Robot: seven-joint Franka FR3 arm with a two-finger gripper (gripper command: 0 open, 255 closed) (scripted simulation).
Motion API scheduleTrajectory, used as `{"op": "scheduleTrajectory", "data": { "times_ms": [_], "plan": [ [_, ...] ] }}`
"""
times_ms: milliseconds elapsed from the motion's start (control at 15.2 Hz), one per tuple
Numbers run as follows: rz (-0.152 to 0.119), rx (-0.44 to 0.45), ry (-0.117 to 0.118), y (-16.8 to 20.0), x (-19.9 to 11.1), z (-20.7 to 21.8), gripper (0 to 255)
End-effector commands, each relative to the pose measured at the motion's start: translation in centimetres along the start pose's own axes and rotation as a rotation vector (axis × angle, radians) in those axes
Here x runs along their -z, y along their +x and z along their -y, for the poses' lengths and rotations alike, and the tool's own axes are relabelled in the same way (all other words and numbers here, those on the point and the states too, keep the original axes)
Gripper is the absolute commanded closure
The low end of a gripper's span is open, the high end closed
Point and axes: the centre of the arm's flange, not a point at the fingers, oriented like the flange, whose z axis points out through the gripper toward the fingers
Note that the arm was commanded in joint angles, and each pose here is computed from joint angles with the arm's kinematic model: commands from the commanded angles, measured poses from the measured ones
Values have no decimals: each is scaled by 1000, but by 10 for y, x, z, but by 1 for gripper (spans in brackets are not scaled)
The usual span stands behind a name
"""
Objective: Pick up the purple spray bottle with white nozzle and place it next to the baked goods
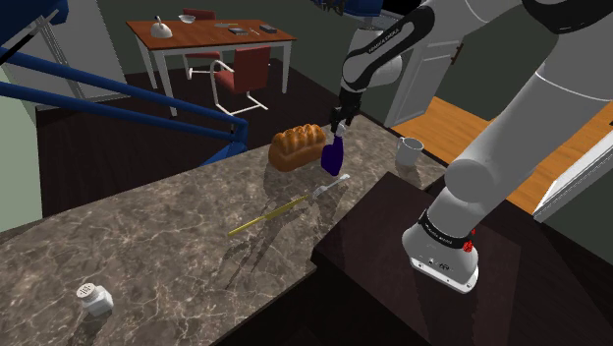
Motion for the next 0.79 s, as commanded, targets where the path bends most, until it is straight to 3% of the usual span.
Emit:
{"op": "scheduleTrajectory", "data": {
  "times_ms": [0, 66, 330, 726],
  "plan": [
    [0, 0, 0, 0, 0, 0, 0],
    [0, 0, 0, 0, 0, 0, 0],
    [0, 0, 0, 0, 50, 0, 0],
    [0, 0, 0, 0, 50, 0, 0]
  ]
}}
